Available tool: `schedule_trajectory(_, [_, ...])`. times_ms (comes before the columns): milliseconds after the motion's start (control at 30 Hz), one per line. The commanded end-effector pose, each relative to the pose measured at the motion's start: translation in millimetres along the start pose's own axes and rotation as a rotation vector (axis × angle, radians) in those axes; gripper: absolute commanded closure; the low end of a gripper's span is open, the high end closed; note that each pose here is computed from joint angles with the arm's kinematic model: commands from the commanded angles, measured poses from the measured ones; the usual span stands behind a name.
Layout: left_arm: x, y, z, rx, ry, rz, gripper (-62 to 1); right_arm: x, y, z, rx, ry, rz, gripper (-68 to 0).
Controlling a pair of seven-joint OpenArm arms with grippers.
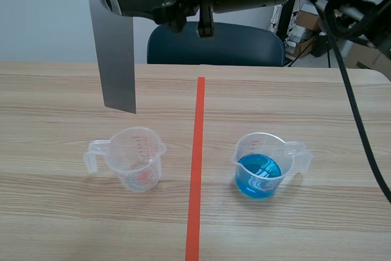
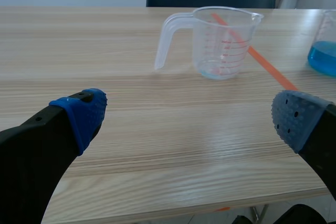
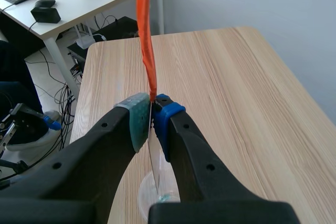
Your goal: Do the redox reaction experiment. move the plate over the left beaker
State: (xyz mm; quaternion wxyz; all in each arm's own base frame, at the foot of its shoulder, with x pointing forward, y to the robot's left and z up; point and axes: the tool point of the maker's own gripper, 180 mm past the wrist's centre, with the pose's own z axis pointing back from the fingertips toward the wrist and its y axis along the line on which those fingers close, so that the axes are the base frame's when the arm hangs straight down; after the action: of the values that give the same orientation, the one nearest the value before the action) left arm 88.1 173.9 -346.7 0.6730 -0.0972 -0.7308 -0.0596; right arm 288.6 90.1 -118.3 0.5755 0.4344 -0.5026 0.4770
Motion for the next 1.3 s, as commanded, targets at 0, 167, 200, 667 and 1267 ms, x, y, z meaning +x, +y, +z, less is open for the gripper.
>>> schedule_trajectory(0, [8.0,-0.1,-6.4,-0.033,-0.054,-0.014,-62.3,9.0,-6.5,0.2,-0.01,-0.031,-0.006,-0.6])
schedule_trajectory(167, [4.5,-9.1,-13.1,-0.105,-0.108,-0.011,-62.3,1.1,-11.1,-12.0,-0.007,-0.024,-0.058,-0.6])
schedule_trajectory(200, [2.4,-12.5,-15.1,-0.128,-0.105,-0.013,-62.3,-1.1,-12.6,-14.2,-0.009,-0.022,-0.067,-0.6])
schedule_trajectory(667, [3.7,-12.7,-33.2,-0.154,-0.141,0.014,-62.3,-22.7,-25.1,-27.0,-0.058,0.058,-0.038,-0.6])
schedule_trajectory(1267, [15.9,-8.6,-41.5,-0.146,-0.193,0.026,-62.3,-26.2,-22.1,-27.0,-0.044,0.073,-0.039,-0.6])
